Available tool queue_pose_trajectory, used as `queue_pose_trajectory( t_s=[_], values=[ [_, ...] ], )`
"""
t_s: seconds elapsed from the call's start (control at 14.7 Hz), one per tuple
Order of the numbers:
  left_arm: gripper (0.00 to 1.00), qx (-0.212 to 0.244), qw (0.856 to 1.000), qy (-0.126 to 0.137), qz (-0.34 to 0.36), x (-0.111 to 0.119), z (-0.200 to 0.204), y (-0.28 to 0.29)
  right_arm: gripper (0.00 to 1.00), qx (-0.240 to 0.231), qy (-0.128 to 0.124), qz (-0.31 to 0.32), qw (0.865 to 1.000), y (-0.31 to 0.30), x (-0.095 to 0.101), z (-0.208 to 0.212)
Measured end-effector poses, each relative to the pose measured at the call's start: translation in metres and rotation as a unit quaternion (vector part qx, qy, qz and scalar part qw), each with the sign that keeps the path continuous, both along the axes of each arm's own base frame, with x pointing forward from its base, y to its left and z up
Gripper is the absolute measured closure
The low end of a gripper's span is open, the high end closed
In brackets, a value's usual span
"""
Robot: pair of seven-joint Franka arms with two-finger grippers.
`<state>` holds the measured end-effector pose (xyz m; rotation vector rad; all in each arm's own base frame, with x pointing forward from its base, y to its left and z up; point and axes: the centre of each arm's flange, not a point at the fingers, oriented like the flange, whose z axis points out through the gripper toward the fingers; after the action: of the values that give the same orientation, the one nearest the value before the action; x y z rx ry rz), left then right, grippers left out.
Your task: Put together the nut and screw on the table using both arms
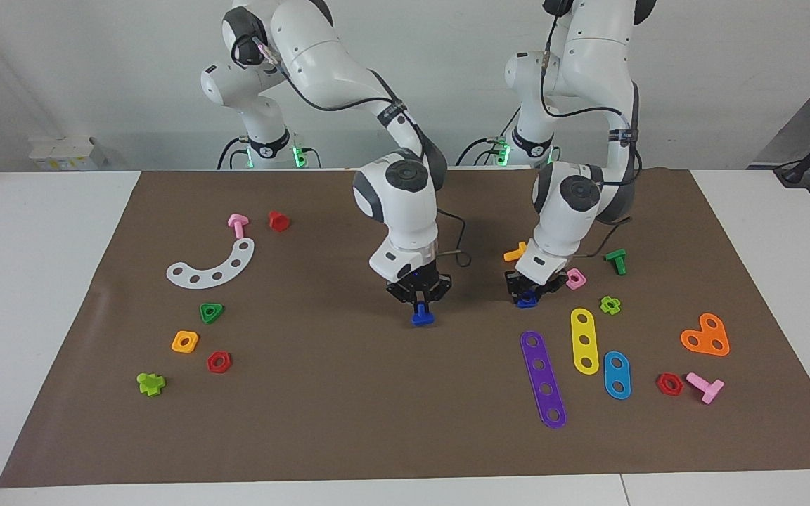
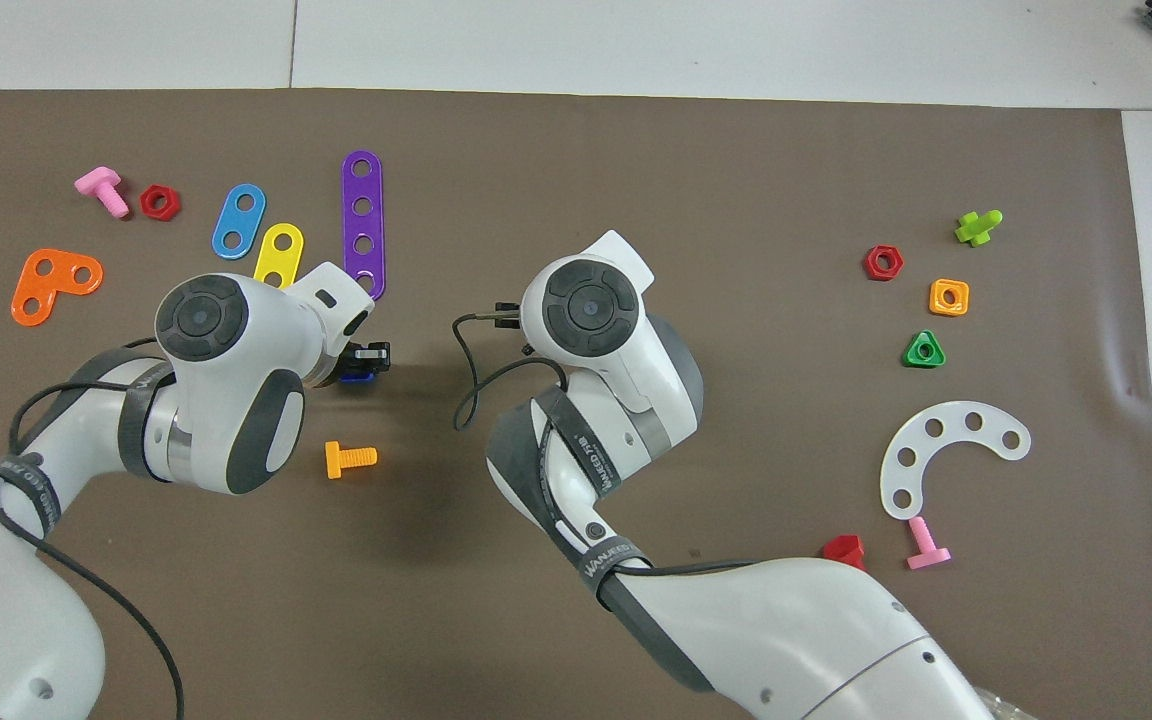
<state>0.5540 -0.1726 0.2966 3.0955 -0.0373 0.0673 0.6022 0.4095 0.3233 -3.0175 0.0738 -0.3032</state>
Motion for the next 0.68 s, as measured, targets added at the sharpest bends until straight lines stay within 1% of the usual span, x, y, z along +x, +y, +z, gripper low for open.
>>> queue_pose_trajectory(
  t_s=[0.27, 0.34, 0.48, 0.68],
  values=[
    [0.53, 0.002, 1.000, 0.002, -0.001, 0.018, 0.029, -0.004, 0.81, 0.000, -0.001, 0.005, 1.000, 0.008, -0.003, -0.004],
    [0.53, 0.002, 1.000, 0.003, -0.001, 0.022, 0.038, -0.005, 0.76, -0.001, 0.000, 0.006, 1.000, 0.008, -0.003, -0.005],
    [0.53, 0.000, 1.000, -0.001, -0.001, 0.031, 0.051, -0.008, 0.54, -0.003, 0.003, 0.007, 1.000, 0.009, -0.005, -0.007],
    [0.53, -0.005, 1.000, -0.014, -0.010, 0.040, 0.063, -0.023, 0.21, -0.003, 0.003, 0.006, 1.000, 0.008, -0.005, -0.005]
  ],
)
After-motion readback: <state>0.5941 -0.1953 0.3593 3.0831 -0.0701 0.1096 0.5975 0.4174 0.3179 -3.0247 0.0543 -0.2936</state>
